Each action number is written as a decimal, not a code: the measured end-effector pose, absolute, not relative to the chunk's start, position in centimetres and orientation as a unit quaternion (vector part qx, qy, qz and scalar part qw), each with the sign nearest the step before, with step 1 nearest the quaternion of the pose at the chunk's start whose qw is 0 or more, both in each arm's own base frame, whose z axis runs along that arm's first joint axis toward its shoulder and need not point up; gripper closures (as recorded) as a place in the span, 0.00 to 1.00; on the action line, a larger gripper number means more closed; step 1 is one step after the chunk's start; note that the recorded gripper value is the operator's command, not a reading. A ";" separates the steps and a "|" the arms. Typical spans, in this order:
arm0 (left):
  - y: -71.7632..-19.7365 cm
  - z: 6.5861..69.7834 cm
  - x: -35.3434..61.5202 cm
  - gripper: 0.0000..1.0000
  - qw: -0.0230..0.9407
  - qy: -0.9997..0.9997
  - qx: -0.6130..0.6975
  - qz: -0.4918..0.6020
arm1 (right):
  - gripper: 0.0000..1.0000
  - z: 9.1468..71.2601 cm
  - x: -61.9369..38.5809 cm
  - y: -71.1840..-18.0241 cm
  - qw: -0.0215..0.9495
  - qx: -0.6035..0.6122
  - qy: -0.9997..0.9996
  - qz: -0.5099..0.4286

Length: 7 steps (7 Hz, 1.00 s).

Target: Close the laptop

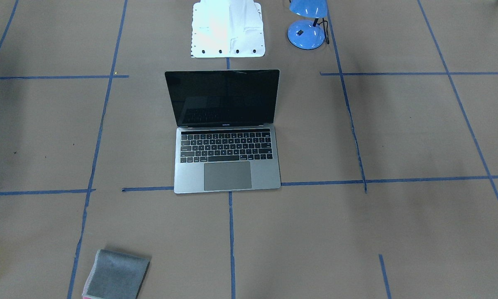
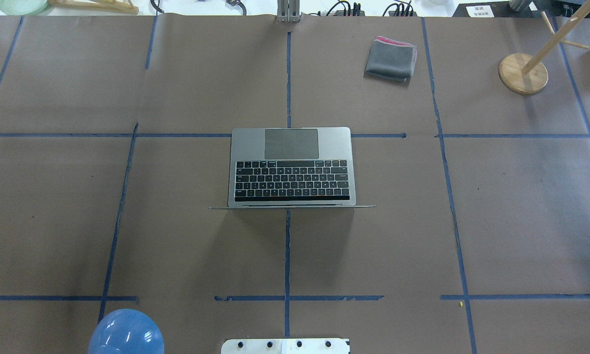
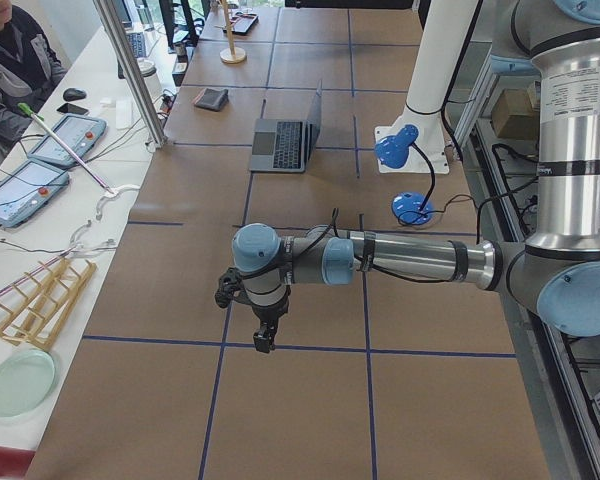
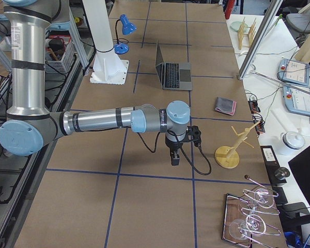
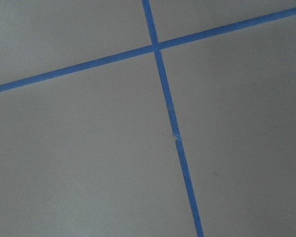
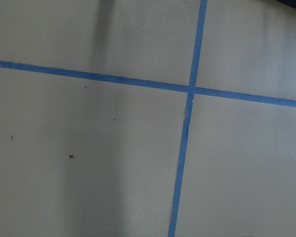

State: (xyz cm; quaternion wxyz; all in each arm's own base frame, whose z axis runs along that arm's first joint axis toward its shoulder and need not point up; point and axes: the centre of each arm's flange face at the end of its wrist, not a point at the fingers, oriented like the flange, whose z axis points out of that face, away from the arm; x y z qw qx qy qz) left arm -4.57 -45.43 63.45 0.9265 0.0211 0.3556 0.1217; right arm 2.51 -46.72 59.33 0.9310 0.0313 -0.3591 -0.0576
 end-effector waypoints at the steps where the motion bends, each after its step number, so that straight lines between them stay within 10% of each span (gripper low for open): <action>1: -45.4 63.4 -4.5 0.00 0.926 0.356 0.022 0.122 | 0.00 59.3 2.5 -46.7 0.931 0.032 -0.359 -0.058; 7: -48.3 53.7 -3.8 0.00 0.912 0.351 0.137 0.160 | 0.00 54.1 -2.3 -47.6 0.897 0.079 -0.432 -0.050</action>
